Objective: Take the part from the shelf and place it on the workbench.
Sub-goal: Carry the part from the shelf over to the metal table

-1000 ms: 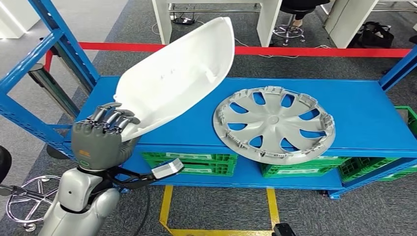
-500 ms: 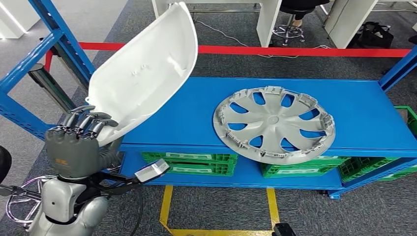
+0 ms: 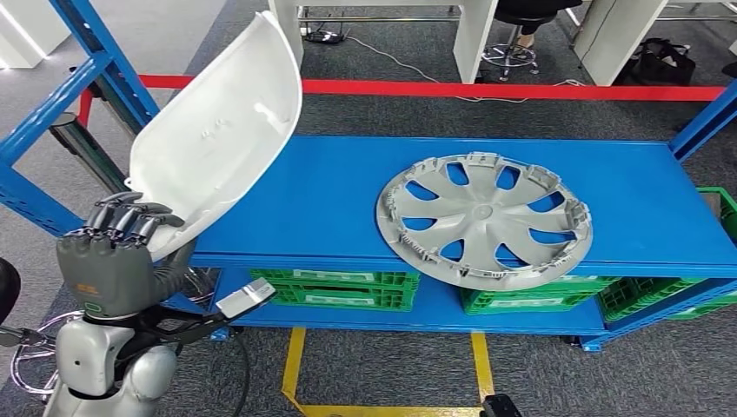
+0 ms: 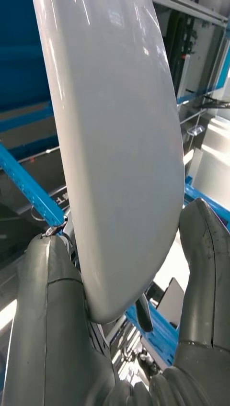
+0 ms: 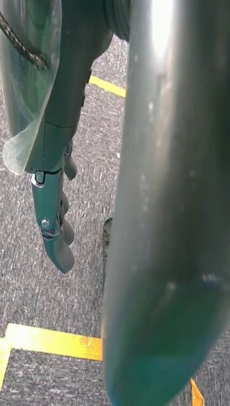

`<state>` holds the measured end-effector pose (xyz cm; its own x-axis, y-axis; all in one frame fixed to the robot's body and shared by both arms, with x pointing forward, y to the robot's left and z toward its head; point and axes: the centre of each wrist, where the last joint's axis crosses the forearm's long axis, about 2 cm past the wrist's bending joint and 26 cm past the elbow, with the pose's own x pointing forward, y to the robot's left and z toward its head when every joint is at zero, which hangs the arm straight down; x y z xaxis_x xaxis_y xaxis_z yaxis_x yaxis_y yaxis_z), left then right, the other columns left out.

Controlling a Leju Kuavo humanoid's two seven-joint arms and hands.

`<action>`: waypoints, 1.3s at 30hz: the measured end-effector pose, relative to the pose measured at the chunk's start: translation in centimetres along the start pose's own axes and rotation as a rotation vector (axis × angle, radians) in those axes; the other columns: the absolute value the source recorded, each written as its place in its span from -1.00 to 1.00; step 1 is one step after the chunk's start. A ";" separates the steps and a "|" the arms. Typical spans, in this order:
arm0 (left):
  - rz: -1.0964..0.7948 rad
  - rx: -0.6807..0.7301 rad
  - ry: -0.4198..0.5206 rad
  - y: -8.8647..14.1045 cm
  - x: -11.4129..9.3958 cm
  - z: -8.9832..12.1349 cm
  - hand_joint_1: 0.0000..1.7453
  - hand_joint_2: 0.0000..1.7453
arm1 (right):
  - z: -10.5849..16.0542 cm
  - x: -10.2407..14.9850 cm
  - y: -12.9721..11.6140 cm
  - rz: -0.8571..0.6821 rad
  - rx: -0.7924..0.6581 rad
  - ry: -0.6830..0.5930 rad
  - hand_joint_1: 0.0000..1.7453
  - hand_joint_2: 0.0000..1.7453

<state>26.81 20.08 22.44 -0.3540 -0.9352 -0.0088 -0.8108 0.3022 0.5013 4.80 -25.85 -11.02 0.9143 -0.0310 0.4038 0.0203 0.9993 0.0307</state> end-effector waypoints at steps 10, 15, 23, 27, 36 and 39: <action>-0.024 -0.011 0.054 0.0 -0.1 0.2 1.00 1.00 | 0.0 0.0 0.0 0.002 -0.001 0.000 -1.00 -1.00; -0.037 -0.018 0.071 0.0 -0.3 0.4 1.00 1.00 | 0.0 0.0 0.1 0.007 0.002 0.000 -1.00 -1.00; -0.060 -0.029 0.076 -0.1 -0.8 0.7 1.00 1.00 | 0.0 0.0 0.3 0.011 0.008 0.001 -1.00 -1.00; -0.062 -0.031 0.077 -0.1 -0.9 0.7 1.00 1.00 | 0.0 0.0 0.3 0.012 0.008 0.001 -1.00 -1.00; -0.070 -0.042 0.094 -0.2 -1.1 1.0 1.00 1.00 | 0.0 0.0 0.4 0.012 0.008 0.002 -1.00 -1.00; -0.071 -0.045 0.098 -0.2 -1.2 1.0 1.00 1.00 | 0.0 0.0 0.4 0.012 0.006 0.002 -1.00 -1.00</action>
<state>26.94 21.30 21.43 -0.2473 -0.9682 0.0381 -0.8097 0.2281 0.5406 4.84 -25.48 -10.98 0.9153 -0.0190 0.4023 0.0068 0.9995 0.0317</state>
